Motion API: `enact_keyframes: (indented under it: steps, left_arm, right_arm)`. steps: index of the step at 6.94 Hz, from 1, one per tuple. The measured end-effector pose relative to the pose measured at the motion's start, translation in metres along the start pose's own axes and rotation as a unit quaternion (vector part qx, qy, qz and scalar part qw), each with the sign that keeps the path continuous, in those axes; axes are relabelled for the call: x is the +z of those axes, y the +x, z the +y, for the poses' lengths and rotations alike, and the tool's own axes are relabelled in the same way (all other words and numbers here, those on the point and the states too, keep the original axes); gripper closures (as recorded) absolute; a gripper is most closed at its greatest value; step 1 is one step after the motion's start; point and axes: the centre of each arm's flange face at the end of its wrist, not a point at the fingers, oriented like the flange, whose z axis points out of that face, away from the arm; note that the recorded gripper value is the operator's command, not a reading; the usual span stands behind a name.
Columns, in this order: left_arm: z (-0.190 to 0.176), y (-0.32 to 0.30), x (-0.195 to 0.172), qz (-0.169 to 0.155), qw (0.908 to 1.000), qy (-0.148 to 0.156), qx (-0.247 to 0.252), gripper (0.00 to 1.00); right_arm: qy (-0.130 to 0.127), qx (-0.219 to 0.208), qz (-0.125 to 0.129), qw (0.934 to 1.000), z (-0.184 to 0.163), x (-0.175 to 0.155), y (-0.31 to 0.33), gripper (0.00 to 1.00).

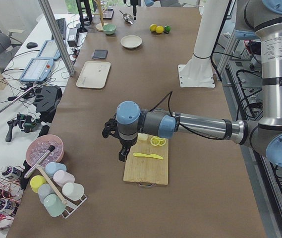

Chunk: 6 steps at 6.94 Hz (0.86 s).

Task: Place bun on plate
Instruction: 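Reach the right gripper to the rim of the white plate and grasp it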

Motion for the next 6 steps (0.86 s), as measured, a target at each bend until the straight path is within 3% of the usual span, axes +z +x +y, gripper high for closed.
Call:
enact_keyframes:
  steps: [3, 6]
  left_arm:
    - [0.001, -0.003, 0.003, 0.000, 1.0000, -0.003, -0.003, 0.02]
    - [0.000, -0.003, 0.003, 0.000, 1.0000, -0.002, -0.002, 0.02]
  right_arm:
    - [-0.004, 0.002, 0.016, 0.9999, -0.018, 0.069, -0.034, 0.14]
    - [-0.013, -0.008, 0.020, 0.9997, -0.030, 0.094, -0.054, 0.32]
